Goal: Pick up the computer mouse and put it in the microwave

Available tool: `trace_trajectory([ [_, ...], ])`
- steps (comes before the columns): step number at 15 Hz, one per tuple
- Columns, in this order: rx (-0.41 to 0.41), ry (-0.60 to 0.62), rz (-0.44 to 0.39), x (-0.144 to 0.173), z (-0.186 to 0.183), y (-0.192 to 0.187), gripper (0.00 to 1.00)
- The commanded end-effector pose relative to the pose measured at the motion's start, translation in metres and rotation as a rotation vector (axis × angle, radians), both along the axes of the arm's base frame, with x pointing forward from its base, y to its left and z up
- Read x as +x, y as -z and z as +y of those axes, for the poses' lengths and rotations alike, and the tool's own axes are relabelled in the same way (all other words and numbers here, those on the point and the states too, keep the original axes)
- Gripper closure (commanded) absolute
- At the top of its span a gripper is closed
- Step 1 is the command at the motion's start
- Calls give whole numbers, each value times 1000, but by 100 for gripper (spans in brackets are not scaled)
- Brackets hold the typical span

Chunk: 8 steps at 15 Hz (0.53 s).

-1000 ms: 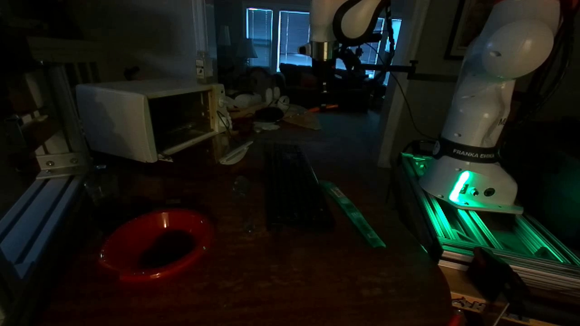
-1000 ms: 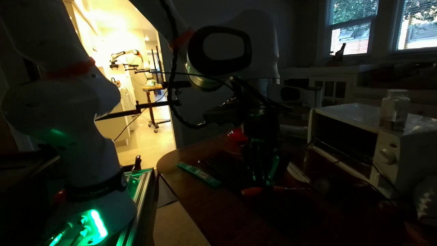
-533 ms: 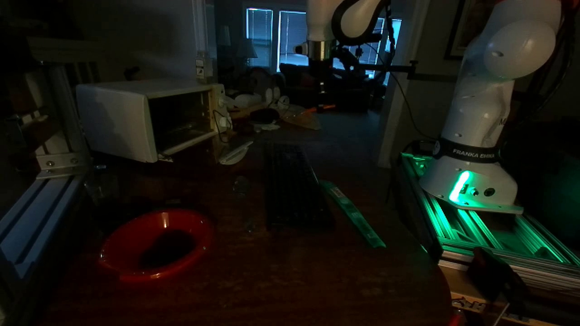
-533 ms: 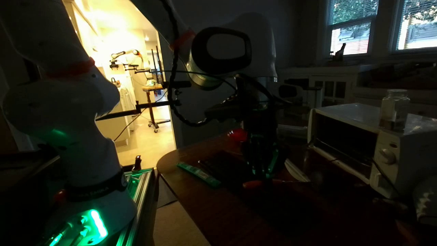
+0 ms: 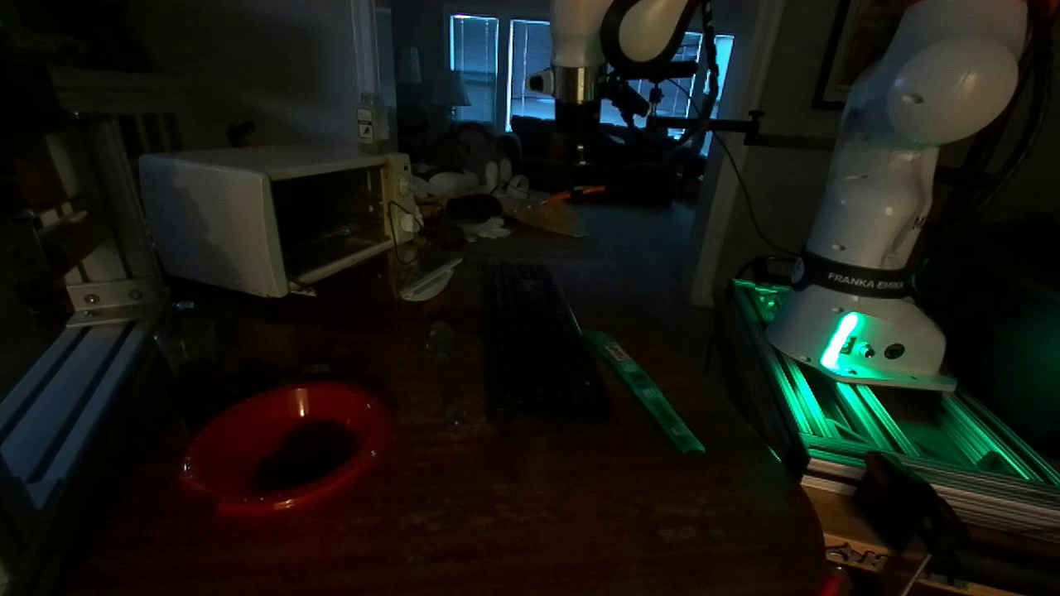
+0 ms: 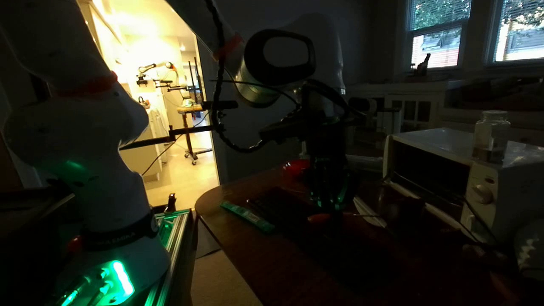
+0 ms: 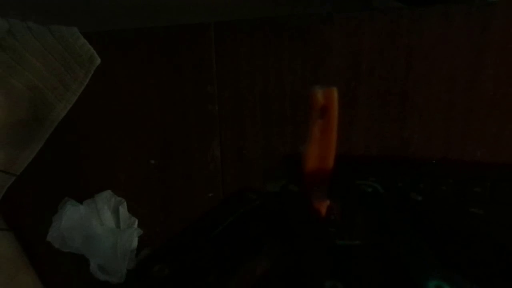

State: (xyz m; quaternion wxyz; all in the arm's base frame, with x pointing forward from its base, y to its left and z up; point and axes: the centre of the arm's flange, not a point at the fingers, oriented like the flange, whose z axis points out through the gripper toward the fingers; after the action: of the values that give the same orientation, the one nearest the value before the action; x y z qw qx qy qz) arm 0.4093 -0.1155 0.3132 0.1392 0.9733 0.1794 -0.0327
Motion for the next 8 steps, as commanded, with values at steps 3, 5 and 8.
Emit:
trace_trajectory([
  [3, -40, -10, 10, 18, 17, -12, 95],
  [5, -46, -16, 8, 25, 24, -13, 95],
  [8, -50, -21, 11, 35, 32, -14, 95],
])
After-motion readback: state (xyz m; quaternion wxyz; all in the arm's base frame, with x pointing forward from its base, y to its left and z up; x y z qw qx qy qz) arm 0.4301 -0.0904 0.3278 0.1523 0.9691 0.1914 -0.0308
